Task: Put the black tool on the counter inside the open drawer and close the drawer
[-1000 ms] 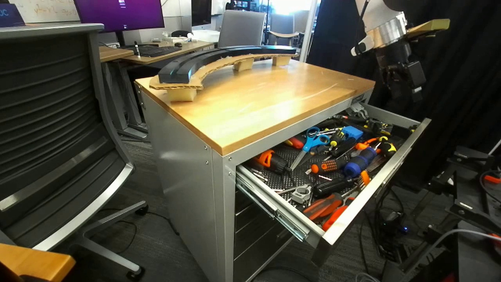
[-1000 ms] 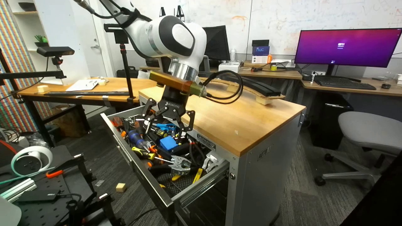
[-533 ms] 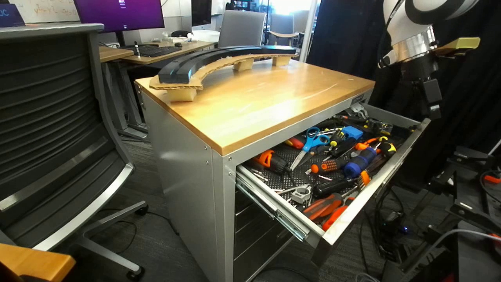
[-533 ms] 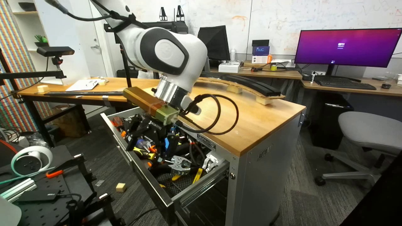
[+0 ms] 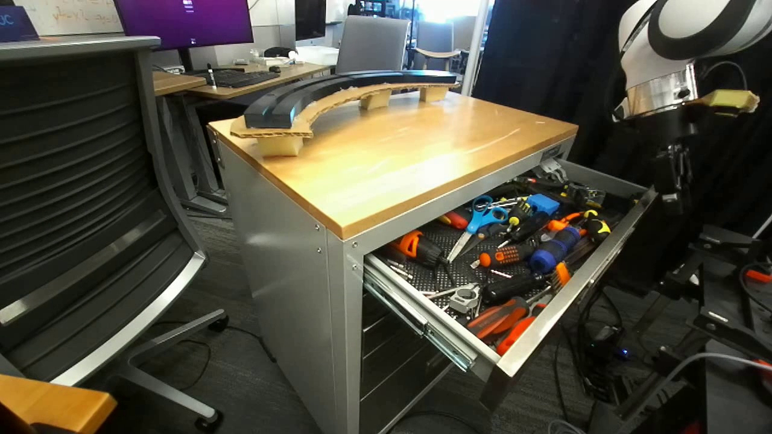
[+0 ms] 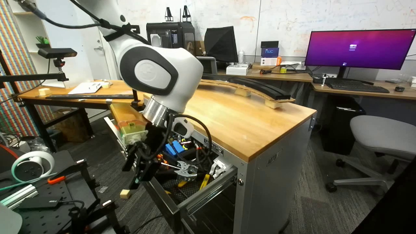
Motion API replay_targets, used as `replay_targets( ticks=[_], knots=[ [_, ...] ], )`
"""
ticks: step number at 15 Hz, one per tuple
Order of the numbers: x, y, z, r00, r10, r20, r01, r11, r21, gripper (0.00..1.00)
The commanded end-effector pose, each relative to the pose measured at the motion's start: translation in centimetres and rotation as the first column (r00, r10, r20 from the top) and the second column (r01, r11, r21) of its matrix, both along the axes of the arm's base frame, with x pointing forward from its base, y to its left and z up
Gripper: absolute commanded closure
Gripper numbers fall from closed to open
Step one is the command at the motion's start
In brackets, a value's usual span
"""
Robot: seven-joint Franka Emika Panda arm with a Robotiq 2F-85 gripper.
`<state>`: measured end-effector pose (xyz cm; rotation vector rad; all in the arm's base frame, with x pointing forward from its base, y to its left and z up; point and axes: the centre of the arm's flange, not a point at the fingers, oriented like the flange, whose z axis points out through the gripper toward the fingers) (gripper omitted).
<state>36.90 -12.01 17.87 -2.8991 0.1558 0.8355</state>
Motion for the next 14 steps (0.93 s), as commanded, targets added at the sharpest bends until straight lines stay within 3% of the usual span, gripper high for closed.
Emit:
replay_targets(
  ticks=[1,3,6,9,14],
  knots=[
    [1.6,-0.1,-0.9,0.987,-0.133,0.088,0.143,0.983,-0.114,0.58],
    [3.5,0.0,-1.0,0.974,-0.166,0.155,0.195,0.961,-0.194,0.73],
    [5.0,1.0,-0.5,0.969,-0.150,0.196,0.196,0.950,-0.242,0.93],
    [7.2,2.1,-1.2,0.969,-0.093,0.231,0.165,0.934,-0.318,1.00],
    [11.7,4.1,-2.2,0.957,0.092,0.274,0.033,0.907,-0.420,0.93]
  ],
)
